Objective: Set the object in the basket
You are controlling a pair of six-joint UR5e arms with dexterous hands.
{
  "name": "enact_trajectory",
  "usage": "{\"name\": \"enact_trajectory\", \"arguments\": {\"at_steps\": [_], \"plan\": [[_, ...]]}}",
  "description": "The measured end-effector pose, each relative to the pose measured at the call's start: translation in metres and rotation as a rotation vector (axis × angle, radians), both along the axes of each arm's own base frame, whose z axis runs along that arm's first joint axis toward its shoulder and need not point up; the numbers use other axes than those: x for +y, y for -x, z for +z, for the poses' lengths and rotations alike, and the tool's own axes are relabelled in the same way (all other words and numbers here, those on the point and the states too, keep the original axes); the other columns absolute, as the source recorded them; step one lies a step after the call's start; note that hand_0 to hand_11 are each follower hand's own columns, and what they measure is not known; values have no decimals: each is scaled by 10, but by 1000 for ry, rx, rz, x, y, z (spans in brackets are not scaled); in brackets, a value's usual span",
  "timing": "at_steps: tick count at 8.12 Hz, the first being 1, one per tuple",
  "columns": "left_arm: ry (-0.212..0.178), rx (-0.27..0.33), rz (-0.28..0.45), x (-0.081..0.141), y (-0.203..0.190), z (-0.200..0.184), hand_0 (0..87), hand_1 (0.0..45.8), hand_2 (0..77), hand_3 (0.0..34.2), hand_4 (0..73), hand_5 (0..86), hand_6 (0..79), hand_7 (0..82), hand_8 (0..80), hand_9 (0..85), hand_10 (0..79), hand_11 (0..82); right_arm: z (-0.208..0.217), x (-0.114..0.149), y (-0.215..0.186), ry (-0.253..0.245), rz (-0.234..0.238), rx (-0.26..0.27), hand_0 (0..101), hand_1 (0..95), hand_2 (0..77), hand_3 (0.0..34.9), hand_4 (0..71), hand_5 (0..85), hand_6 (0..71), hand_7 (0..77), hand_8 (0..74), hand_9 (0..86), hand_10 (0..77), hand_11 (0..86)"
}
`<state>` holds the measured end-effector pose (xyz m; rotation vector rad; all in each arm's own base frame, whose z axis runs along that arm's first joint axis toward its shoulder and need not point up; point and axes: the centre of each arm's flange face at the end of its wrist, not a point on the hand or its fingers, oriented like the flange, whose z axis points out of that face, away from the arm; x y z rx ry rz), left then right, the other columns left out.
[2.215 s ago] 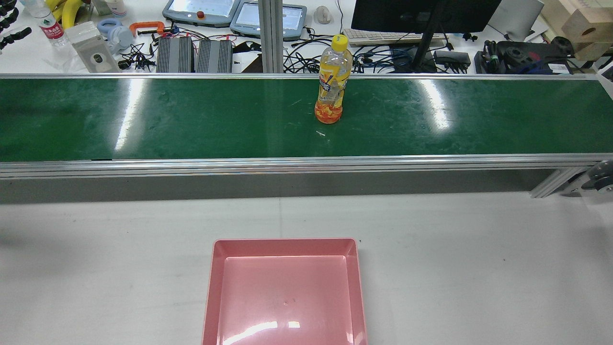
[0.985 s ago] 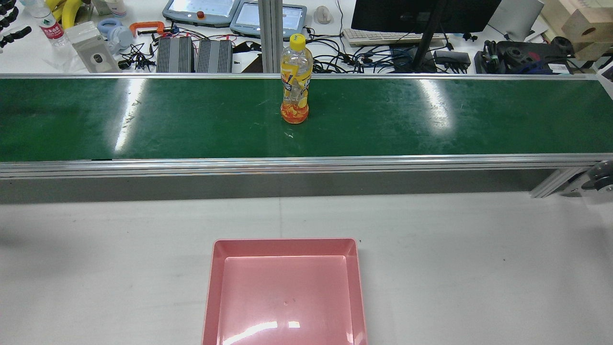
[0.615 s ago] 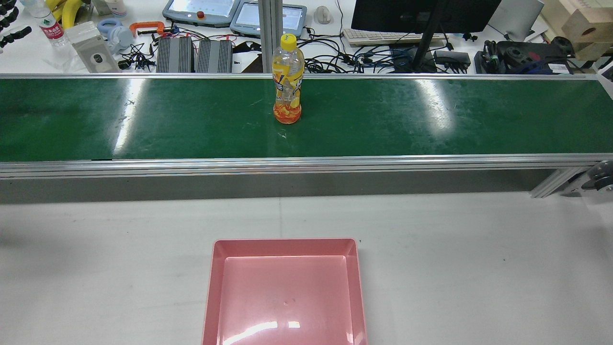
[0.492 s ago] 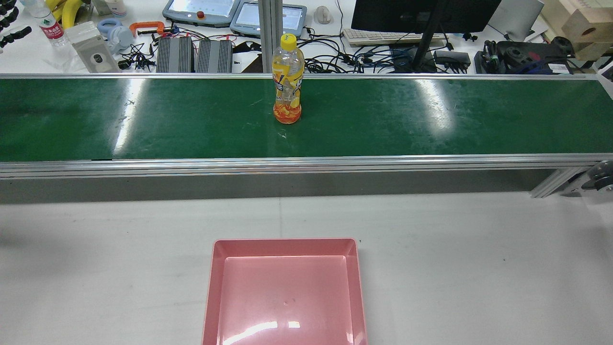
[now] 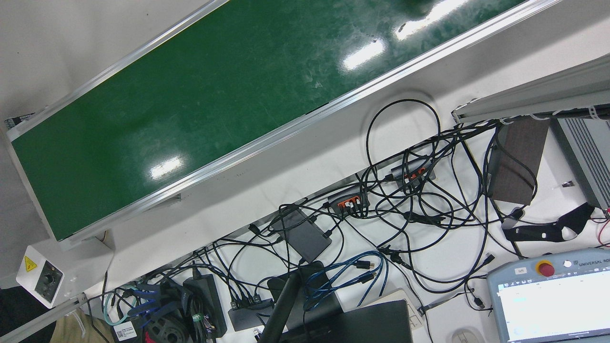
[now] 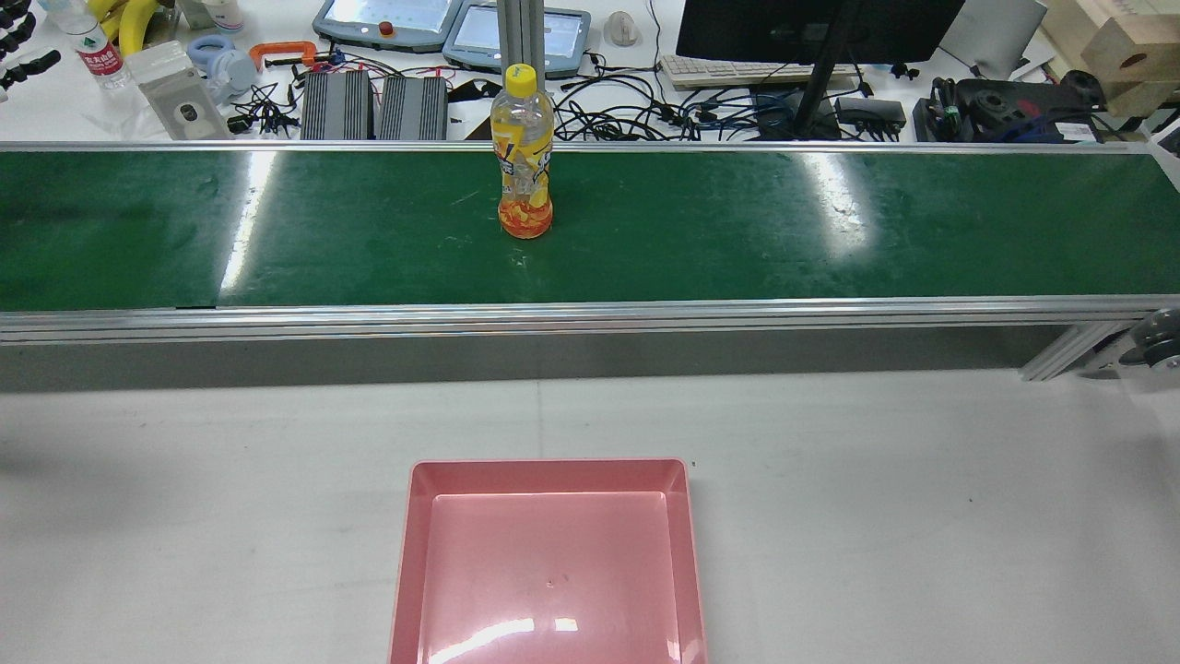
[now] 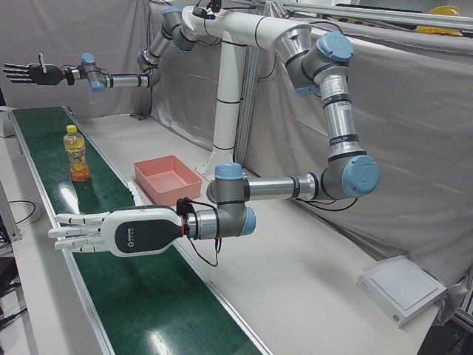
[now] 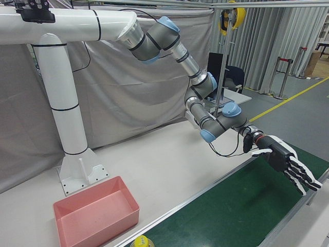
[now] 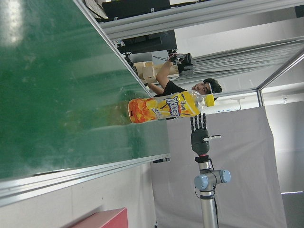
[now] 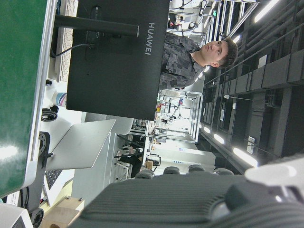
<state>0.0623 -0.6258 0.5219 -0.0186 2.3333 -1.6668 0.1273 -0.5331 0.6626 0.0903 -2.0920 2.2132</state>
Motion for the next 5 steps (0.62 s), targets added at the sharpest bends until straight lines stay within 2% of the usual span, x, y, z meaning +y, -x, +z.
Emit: {"name": "enact_trajectory", "arguments": {"at_steps": [5], "plan": [[-16,1,8,-4,-7,-8,475,136,71,0,5,158,11,5,0,5,71,114,0,0,0,0,0,0,2,0,5,2,0,0,0,5,0,0,0,0]]}}
